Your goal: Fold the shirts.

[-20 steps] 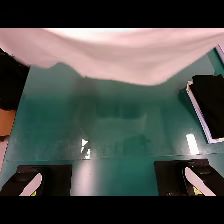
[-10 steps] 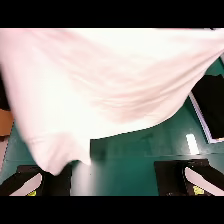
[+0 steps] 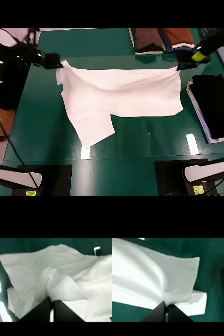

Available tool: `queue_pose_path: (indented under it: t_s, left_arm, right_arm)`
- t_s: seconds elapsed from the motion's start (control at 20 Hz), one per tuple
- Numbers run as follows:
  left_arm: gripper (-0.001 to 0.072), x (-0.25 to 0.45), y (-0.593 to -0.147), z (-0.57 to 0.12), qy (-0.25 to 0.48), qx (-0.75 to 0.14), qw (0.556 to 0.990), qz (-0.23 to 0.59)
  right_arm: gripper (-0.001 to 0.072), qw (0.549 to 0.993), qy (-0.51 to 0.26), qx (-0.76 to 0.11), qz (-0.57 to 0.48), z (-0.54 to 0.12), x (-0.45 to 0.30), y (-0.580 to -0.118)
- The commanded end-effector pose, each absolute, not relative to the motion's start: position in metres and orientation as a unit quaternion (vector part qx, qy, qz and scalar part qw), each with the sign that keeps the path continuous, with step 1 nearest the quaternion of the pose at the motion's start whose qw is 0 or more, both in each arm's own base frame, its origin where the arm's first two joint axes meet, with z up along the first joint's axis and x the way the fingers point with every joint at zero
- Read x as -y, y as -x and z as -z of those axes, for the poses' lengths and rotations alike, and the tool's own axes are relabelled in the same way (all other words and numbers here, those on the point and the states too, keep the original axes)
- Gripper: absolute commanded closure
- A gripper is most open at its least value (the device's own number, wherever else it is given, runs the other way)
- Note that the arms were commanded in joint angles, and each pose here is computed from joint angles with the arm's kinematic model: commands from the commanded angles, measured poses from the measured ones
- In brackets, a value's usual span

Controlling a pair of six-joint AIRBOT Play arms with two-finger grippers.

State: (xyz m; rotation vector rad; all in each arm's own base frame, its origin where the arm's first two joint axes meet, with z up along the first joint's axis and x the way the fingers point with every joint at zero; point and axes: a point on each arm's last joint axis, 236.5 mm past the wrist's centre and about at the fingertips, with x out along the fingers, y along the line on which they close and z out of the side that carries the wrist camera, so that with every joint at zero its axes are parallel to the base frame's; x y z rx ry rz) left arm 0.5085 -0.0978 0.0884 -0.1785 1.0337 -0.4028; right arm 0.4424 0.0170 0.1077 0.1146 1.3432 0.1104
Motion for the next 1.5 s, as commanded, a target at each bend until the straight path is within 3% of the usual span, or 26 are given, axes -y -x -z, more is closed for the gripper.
queue_pose_path:
  t_s: [0.0, 0.05, 0.1, 0.15, 0.4, 0.7, 0.8, 1.0, 1.2, 1.45]
  left_arm:
    - [0.0651, 0.096, -0.52, -0.053, 0.093, -0.508, 0.837, 0.184]
    - [0.038, 0.093, -0.52, -0.055, 0.098, -0.508, 0.836, 0.18]
    - [0.0196, 0.088, -0.518, -0.056, 0.109, -0.514, 0.833, 0.173]
    - [0.0227, 0.08, -0.512, -0.057, 0.121, -0.527, 0.825, 0.165]
    - [0.0228, 0.035, -0.473, -0.072, 0.136, -0.557, 0.807, 0.137]
    - [0.0228, 0.032, -0.392, -0.024, 0.154, -0.583, 0.792, 0.092]
    - [0.0228, 0.036, -0.362, -0.004, 0.167, -0.6, 0.778, 0.083]
    - [0.0228, 0.045, -0.338, 0.011, 0.189, -0.609, 0.766, 0.08]
    - [0.0228, 0.056, -0.345, 0.006, 0.218, -0.595, 0.769, 0.088]
    - [0.0228, 0.079, -0.346, 0.005, 0.202, -0.594, 0.771, 0.109]
  right_arm:
    - [0.0565, 0.776, -0.064, -0.625, -0.049, -0.058, -0.019, -0.478]
    - [0.0324, 0.785, -0.065, -0.615, -0.048, -0.058, -0.019, -0.485]
    - [0.0282, 0.791, -0.064, -0.606, -0.048, -0.061, -0.019, -0.489]
    - [0.0282, 0.796, -0.061, -0.601, -0.048, -0.066, -0.013, -0.489]
    - [0.0283, 0.773, -0.066, -0.63, -0.034, -0.077, 0.03, -0.443]
    - [0.028, 0.717, -0.166, -0.675, 0.052, 0.002, 0.09, -0.329]
    - [0.0255, 0.702, -0.233, -0.671, 0.061, 0.028, 0.092, -0.302]
    - [0.0253, 0.693, -0.354, -0.625, 0.06, 0.057, 0.089, -0.295]
    - [0.0256, 0.711, -0.35, -0.607, 0.064, 0.072, 0.084, -0.305]
    - [0.0258, 0.724, -0.314, -0.613, 0.038, 0.08, 0.062, -0.33]
